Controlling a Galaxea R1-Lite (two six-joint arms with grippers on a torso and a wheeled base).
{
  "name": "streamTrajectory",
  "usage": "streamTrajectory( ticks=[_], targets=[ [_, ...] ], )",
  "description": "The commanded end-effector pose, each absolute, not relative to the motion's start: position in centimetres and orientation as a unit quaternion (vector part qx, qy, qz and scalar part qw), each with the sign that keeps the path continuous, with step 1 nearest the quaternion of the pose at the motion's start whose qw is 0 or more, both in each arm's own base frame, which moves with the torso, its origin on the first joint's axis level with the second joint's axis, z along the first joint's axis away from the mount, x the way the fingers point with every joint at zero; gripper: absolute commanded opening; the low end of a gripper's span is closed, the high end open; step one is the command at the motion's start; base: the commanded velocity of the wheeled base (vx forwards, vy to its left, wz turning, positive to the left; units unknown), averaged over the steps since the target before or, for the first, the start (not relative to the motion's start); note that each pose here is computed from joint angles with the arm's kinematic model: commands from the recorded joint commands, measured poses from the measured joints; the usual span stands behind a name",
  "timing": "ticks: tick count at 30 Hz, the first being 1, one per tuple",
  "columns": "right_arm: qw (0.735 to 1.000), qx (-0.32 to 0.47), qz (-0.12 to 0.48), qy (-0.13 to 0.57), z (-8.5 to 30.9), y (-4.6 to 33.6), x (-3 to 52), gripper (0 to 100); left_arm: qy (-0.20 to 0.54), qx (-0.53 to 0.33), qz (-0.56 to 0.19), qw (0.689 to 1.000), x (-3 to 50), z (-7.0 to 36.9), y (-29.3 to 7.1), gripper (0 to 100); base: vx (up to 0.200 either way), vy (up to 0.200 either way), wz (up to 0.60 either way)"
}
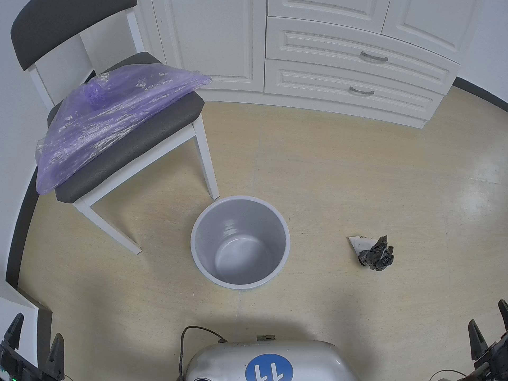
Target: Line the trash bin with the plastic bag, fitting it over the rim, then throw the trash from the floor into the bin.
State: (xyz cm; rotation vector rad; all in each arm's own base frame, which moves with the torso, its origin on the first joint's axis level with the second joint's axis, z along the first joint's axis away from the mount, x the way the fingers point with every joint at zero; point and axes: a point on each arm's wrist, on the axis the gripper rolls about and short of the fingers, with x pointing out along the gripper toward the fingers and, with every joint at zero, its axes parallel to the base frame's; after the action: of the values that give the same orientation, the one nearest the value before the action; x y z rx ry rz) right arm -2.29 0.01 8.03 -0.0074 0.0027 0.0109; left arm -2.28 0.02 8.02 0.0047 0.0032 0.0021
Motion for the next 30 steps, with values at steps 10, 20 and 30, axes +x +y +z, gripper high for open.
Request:
streamTrajectory(
  ticks=[10, 20, 30],
  targets=[
    [1.0, 0.004, 0.005, 0.002, 7.52, 0.01, -2.28, 100, -0.002, -0.021, 0.015, 1.0, -2.28, 7.58, 0.08, 100, 0.0, 0.0, 0.0],
    [1.0, 0.007, 0.0, 0.001, 7.53, -0.01, -2.28, 100, -0.002, -0.025, 0.016, 1.0, -2.28, 7.58, 0.09, 100, 0.0, 0.0, 0.0],
    [1.0, 0.007, -0.001, 0.001, 7.53, -0.02, -2.28, 100, -0.002, -0.022, 0.016, 1.0, -2.28, 7.58, 0.09, 100, 0.0, 0.0, 0.0]
  ],
)
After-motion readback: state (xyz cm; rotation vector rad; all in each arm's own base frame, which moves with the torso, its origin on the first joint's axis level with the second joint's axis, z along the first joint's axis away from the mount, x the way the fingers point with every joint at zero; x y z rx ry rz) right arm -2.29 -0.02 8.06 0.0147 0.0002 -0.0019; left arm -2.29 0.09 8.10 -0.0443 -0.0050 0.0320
